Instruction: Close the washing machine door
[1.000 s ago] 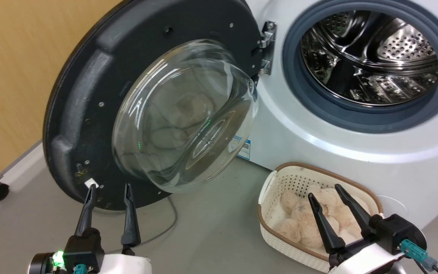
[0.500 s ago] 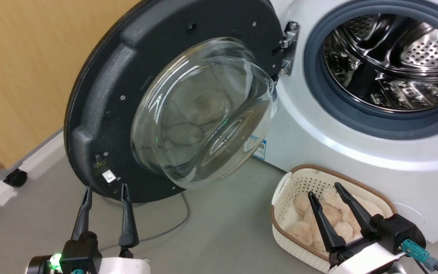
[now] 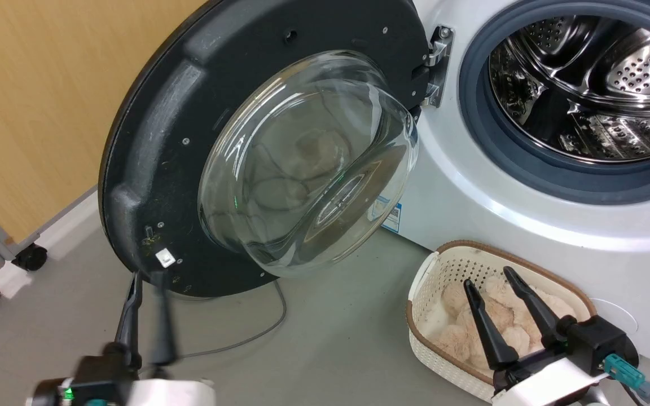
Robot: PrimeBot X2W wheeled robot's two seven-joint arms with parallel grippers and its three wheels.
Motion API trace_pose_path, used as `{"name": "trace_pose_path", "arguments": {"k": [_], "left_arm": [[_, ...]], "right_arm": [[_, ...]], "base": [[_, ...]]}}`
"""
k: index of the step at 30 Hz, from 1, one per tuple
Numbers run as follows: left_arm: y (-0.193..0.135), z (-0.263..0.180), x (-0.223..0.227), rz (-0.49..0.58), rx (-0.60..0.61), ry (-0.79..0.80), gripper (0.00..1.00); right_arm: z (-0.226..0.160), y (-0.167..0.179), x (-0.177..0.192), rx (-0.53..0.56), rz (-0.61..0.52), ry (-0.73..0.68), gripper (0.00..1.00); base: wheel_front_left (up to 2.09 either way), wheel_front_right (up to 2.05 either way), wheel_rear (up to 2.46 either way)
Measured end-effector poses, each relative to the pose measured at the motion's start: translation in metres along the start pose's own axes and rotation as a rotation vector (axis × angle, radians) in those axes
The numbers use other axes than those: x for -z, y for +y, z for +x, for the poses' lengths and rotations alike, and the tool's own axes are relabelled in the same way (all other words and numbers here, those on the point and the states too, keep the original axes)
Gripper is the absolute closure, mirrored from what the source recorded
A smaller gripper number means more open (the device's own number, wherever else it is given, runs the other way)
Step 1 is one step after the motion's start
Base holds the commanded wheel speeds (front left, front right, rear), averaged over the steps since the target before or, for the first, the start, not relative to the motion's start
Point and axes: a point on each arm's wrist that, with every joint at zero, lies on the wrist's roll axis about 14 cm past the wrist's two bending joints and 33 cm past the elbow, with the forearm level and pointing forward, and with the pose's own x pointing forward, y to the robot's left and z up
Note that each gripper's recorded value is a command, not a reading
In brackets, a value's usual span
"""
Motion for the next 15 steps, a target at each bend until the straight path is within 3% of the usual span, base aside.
{"name": "trace_pose_path", "arguments": {"k": [9, 15], "left_arm": [[0.07, 0.042, -0.036, -0.07, -0.122, -0.124, 1.0], [0.118, 0.084, -0.033, -0.338, -0.223, -0.068, 1.0]], "right_arm": [[-0.005, -0.014, 0.003, 0.039, 0.007, 0.006, 0.0], [-0.008, -0.025, 0.005, 0.067, 0.005, 0.013, 0.0]], "base": [[0.0, 0.0, 0.0], [0.0, 0.0, 0.0]]}}
